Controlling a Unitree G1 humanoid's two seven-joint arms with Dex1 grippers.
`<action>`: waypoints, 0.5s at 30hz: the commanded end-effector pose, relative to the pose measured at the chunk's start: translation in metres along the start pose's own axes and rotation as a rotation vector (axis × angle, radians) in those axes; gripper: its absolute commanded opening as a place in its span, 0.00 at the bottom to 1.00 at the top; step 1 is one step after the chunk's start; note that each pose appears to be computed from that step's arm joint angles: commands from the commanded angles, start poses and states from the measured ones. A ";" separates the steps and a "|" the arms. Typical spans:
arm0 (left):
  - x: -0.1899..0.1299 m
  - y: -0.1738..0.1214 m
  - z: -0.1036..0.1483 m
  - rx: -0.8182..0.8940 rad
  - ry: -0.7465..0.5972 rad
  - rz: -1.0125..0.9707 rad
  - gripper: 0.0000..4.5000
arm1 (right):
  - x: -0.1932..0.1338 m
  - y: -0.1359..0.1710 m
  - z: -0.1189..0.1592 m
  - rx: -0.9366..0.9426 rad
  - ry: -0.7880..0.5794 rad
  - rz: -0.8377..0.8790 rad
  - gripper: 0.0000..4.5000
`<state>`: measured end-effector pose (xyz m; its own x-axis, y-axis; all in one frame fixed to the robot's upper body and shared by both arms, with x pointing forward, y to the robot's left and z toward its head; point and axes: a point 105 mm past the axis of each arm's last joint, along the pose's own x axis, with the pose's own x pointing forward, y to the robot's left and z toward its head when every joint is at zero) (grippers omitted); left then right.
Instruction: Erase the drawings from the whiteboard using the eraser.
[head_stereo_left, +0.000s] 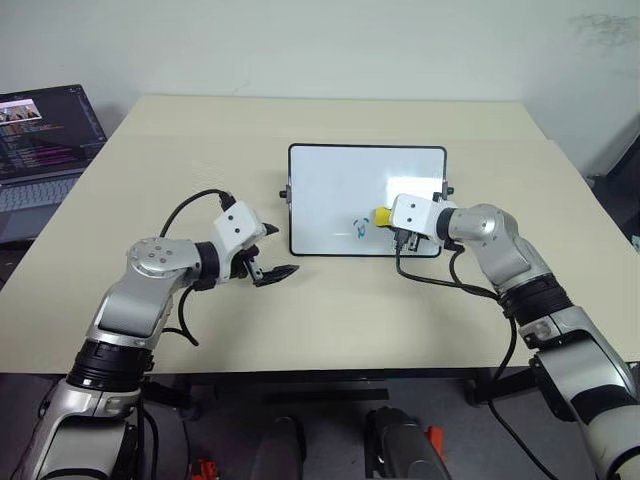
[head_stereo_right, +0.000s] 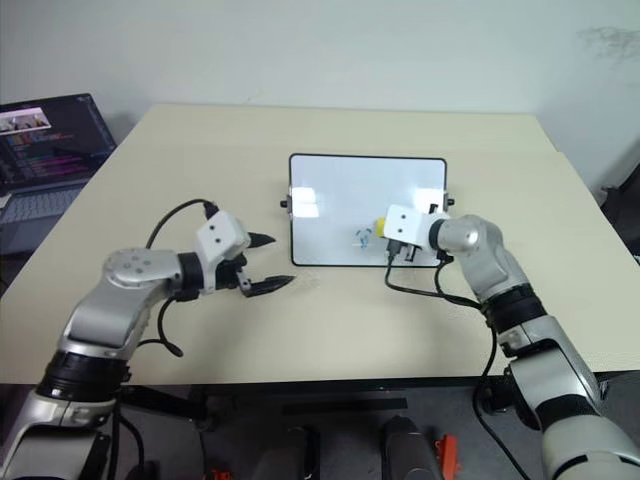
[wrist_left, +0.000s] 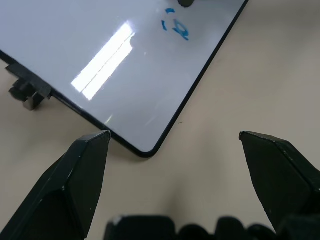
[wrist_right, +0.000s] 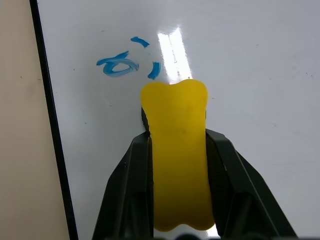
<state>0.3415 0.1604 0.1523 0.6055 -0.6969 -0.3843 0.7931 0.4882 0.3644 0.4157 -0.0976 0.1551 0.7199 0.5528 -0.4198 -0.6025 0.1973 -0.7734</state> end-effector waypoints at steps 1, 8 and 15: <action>0.000 0.003 0.012 0.037 -0.033 0.010 1.00 | 0.007 0.015 0.005 -0.012 0.013 0.031 0.23; 0.002 0.002 0.016 0.033 -0.050 0.006 1.00 | 0.016 0.045 0.020 -0.002 -0.014 0.125 0.23; 0.002 0.003 0.016 0.033 -0.050 0.009 1.00 | 0.016 0.013 0.011 0.002 0.032 0.018 0.23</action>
<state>0.3425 0.1540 0.1525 0.5954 -0.7111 -0.3740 0.8000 0.4817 0.3577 0.3996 -0.0618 0.1231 0.6377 0.5820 -0.5046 -0.6863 0.1320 -0.7152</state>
